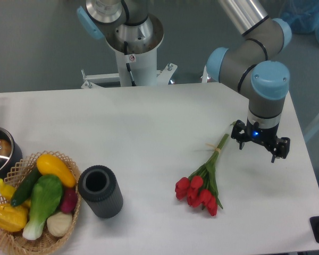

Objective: Pick up the flowers from the table

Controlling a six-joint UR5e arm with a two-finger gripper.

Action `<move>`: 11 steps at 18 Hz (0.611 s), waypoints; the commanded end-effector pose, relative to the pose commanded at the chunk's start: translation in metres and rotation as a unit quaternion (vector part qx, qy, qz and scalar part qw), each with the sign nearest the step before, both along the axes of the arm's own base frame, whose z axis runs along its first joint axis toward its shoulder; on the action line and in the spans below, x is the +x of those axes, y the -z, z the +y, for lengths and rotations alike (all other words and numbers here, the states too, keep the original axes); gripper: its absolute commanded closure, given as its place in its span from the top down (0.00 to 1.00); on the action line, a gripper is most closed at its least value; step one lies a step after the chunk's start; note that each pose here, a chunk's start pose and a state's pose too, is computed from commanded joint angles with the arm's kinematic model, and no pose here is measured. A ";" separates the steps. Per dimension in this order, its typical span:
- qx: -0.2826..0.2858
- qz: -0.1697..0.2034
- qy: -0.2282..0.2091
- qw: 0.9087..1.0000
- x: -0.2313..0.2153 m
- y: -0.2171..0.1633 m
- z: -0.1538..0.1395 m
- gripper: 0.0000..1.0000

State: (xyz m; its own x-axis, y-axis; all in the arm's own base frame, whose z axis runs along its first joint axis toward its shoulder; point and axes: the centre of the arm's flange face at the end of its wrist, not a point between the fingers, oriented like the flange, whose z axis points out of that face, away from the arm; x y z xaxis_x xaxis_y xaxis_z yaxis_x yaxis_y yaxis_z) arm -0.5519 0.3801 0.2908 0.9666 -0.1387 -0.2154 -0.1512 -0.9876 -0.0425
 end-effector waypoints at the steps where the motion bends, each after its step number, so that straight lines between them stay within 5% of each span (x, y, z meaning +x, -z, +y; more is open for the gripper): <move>1: -0.007 0.004 -0.001 1.000 0.000 0.000 -0.001 1.00; 11: -0.015 -0.026 -0.007 1.000 0.017 0.029 -0.009 1.00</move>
State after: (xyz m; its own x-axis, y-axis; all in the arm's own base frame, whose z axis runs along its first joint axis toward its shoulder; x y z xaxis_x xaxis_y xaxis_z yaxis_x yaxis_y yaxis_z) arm -0.5352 0.3709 0.2616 0.9783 -0.1309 -0.1609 -0.1359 -0.9905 -0.0204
